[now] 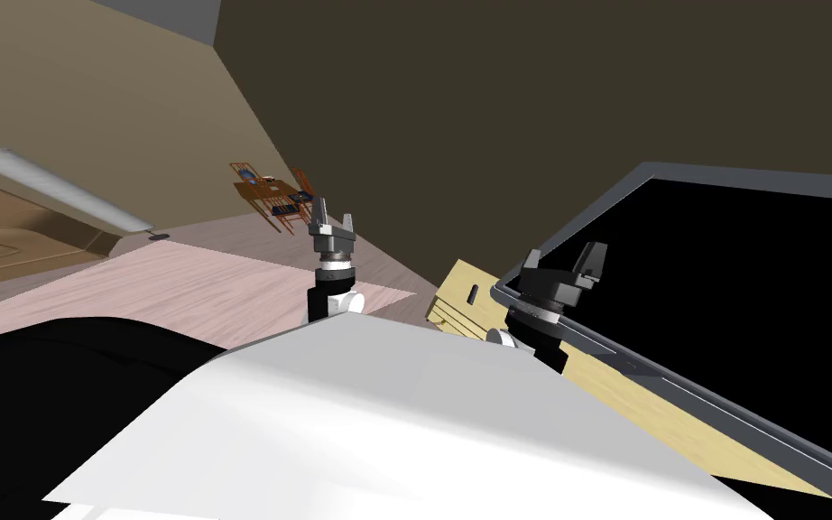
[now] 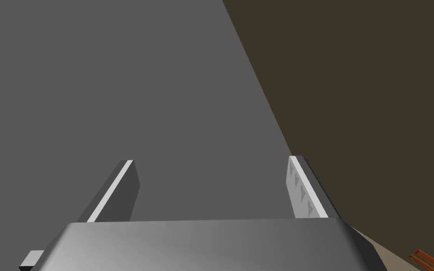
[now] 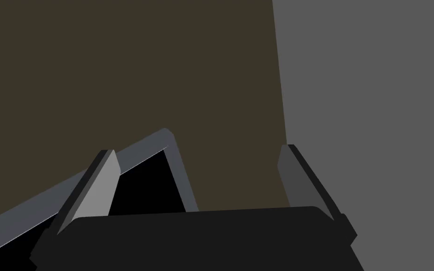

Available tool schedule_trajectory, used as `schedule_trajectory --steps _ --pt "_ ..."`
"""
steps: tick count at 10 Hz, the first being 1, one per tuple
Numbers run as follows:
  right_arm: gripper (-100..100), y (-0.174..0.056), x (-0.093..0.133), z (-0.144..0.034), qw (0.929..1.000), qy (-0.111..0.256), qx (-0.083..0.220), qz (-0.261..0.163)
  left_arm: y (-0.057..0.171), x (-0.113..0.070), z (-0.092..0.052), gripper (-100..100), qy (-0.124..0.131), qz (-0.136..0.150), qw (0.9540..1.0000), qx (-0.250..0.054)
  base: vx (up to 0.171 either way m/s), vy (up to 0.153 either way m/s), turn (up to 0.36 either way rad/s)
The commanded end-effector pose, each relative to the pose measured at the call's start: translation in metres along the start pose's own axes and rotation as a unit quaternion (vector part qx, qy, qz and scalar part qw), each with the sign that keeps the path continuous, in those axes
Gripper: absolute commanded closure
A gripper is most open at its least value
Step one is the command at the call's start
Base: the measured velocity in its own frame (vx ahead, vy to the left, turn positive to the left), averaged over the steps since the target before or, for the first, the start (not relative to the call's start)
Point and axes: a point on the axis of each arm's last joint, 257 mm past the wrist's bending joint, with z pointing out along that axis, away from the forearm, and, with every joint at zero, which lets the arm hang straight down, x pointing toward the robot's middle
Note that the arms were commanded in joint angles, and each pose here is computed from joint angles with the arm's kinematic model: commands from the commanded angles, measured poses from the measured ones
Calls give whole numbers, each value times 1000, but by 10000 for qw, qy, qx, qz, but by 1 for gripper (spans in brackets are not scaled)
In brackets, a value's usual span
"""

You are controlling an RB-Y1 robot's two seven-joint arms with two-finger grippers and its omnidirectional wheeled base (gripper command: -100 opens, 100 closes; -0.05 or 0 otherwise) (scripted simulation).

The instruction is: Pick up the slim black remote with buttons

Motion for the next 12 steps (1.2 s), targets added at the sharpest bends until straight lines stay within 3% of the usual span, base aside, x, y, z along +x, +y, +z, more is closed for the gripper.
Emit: schedule_trajectory --steps 1,7,12 --pt "-100 -2 4 1 9999 158 53 -19 0 0 0 0 0 0 10000 0 2 22 57" --pt "-100 -32 14 1 9955 701 643 4 0 0 0 0 0 -1 10000 0 31 66 94" --pt "-100 -85 0 -7 9849 806 1525 146 0 0 0 0 0 0 10000 0 54 64 80"
